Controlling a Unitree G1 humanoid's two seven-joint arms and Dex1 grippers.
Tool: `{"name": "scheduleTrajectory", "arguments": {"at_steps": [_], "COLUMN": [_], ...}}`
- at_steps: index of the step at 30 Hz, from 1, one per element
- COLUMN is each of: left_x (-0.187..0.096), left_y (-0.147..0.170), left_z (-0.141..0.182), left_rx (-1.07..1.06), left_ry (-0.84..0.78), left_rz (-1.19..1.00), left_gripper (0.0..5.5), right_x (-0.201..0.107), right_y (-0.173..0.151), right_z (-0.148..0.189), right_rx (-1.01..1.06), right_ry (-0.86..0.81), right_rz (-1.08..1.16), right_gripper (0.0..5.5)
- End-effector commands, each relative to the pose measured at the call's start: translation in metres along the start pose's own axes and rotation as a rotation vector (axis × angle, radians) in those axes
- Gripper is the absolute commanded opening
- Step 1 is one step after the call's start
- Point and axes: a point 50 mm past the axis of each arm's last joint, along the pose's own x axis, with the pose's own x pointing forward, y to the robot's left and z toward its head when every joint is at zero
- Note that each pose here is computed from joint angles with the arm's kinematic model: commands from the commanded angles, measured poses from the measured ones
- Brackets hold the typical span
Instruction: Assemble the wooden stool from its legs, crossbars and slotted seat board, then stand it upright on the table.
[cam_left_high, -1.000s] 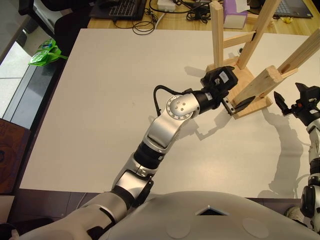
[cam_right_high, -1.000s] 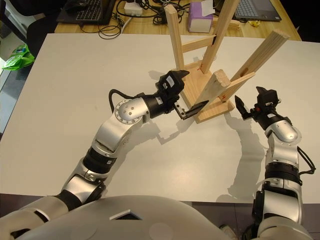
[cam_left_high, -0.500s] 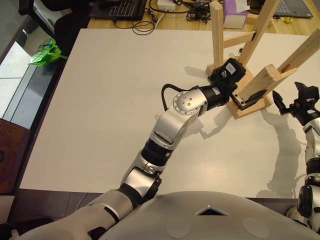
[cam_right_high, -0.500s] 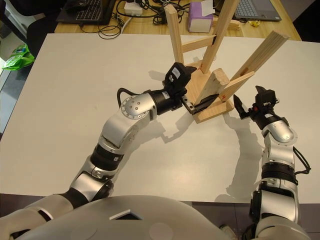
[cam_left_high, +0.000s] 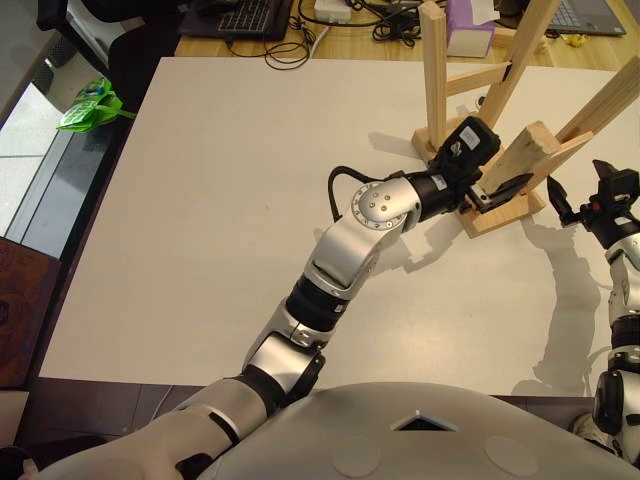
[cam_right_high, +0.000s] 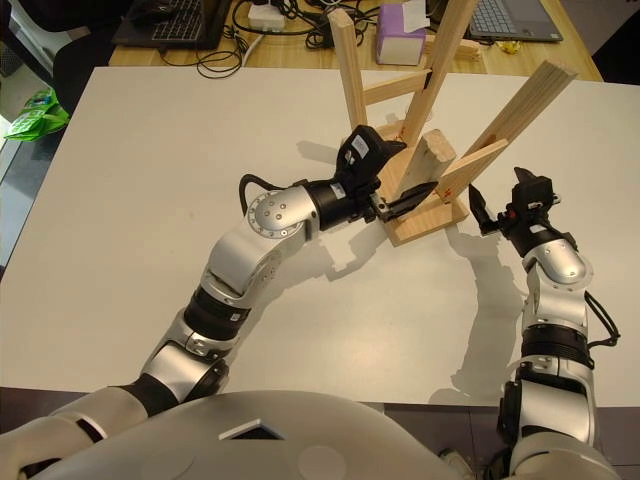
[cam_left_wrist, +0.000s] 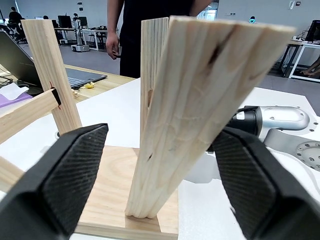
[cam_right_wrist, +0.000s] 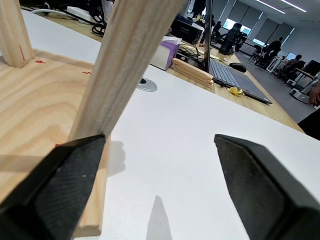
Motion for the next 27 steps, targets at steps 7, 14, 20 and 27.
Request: {"name": "scheduleTrajectory", "arguments": {"at_steps": [7,14,20,27], "left_x": [0.004,0.004,0.004,0.005], "left_y": [-0.007,-0.005,-0.003,-0.003], "left_z": [0.005,0.005,0.005,0.006], "left_rx": [0.006,0.015,0.018,0.006], "left_ry": [-0.009,-0.006,-0.010,-0.022], "left_rz": [-0.039,-0.030,-0.025,-0.016], "left_gripper": [3.73,3.73,3.73,2.82], "right_x": [0.007,0.011,0.013,0.011], "right_y": [0.003,0.005,0.005,-0.004], "right_z": [0.009,0.011,0.014,0.020], "right_rx": [-0.014,-0.010,0.000,0.012], "right_ry": [-0.037,-0.043,-0.063,-0.088], "right_rz": [0.000,0.000,-0.006,-0.047], "right_gripper": [4.05,4.05,4.05,4.05]}}
